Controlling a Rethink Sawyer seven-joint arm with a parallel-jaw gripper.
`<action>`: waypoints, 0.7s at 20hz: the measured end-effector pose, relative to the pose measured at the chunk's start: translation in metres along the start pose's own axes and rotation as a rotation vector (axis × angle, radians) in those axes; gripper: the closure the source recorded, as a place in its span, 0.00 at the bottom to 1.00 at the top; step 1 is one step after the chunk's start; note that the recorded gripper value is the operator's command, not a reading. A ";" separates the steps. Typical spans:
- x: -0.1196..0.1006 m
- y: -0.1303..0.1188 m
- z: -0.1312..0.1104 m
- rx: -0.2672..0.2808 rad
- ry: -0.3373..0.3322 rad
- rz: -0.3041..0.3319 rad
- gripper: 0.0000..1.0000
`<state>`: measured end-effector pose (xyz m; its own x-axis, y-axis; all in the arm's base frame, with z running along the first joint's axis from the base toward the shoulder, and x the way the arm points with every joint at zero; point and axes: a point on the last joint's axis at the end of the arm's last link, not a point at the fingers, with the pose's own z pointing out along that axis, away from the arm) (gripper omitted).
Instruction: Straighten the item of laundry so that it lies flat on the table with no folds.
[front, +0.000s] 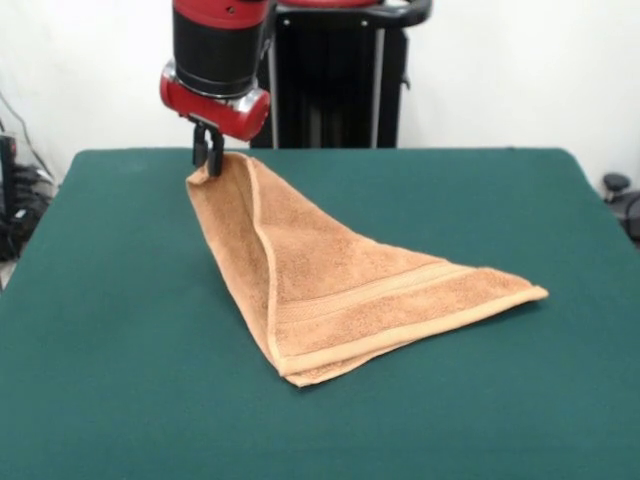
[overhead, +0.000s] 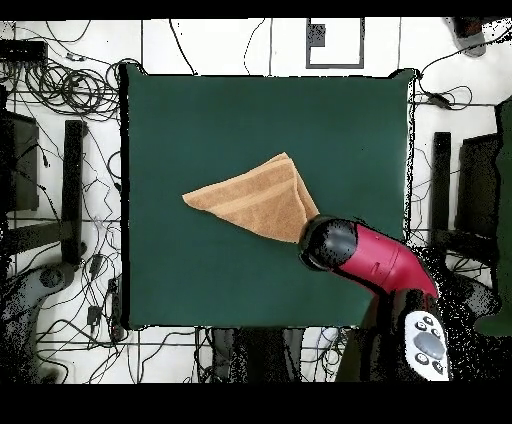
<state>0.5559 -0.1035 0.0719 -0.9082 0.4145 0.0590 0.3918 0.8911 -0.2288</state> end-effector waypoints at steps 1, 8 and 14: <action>0.000 0.000 0.000 0.000 -0.003 -0.001 1.00; -0.001 0.003 0.000 -0.004 -0.009 -0.006 1.00; -0.001 0.008 0.001 -0.013 -0.014 -0.012 1.00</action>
<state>0.5597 -0.0966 0.0688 -0.9149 0.4008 0.0477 0.3823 0.8985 -0.2159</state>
